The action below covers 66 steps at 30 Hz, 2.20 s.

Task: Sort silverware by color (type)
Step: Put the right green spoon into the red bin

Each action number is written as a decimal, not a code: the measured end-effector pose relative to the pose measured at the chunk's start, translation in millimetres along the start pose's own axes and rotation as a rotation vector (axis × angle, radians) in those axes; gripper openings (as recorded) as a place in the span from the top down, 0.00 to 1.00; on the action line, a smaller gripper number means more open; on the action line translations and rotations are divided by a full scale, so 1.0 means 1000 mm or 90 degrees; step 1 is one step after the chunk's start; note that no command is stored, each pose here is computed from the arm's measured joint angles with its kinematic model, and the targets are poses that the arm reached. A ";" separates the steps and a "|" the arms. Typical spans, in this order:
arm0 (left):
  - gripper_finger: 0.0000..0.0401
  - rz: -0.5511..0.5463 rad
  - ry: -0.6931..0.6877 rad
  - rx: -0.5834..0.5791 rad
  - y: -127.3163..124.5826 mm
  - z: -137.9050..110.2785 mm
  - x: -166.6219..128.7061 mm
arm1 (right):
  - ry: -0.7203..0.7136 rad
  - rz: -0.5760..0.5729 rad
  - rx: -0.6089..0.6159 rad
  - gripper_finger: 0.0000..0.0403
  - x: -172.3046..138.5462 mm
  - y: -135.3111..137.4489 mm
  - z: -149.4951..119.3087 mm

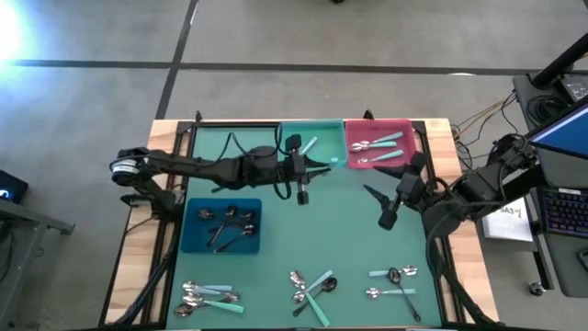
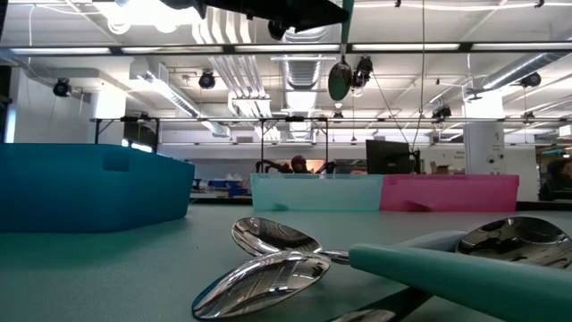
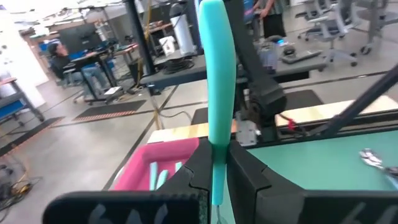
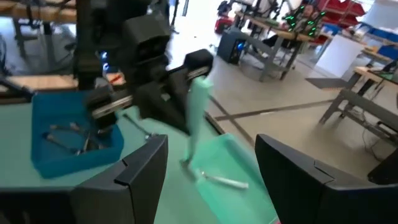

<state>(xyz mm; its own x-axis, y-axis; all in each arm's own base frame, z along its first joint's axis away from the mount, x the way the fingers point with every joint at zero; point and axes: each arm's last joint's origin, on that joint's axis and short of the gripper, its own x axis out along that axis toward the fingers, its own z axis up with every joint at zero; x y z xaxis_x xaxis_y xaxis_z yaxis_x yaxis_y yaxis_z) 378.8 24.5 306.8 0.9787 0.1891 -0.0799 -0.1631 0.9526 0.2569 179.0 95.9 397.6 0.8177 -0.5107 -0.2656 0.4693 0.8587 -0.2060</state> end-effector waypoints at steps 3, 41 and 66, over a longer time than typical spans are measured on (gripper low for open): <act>0.98 0.017 0.000 -0.002 0.009 -0.001 0.006 | 0.015 0.013 -0.017 0.42 0.001 0.002 -0.003; 0.83 -0.062 0.118 -0.117 0.125 -0.072 0.193 | 0.124 -0.082 -0.082 0.42 0.011 -0.023 -0.025; 0.71 -0.192 0.241 -0.105 0.127 -0.038 0.152 | 0.236 -0.011 0.079 0.42 0.014 -0.018 -0.036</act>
<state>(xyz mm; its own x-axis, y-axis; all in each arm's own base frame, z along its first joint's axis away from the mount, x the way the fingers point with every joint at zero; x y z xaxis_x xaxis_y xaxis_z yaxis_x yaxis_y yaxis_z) 502.3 183.5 290.8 0.8763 -0.0564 -0.4785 0.0727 0.9972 0.0156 169.8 71.6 363.9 0.6443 -0.4868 -0.5898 0.5370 0.8371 -0.1044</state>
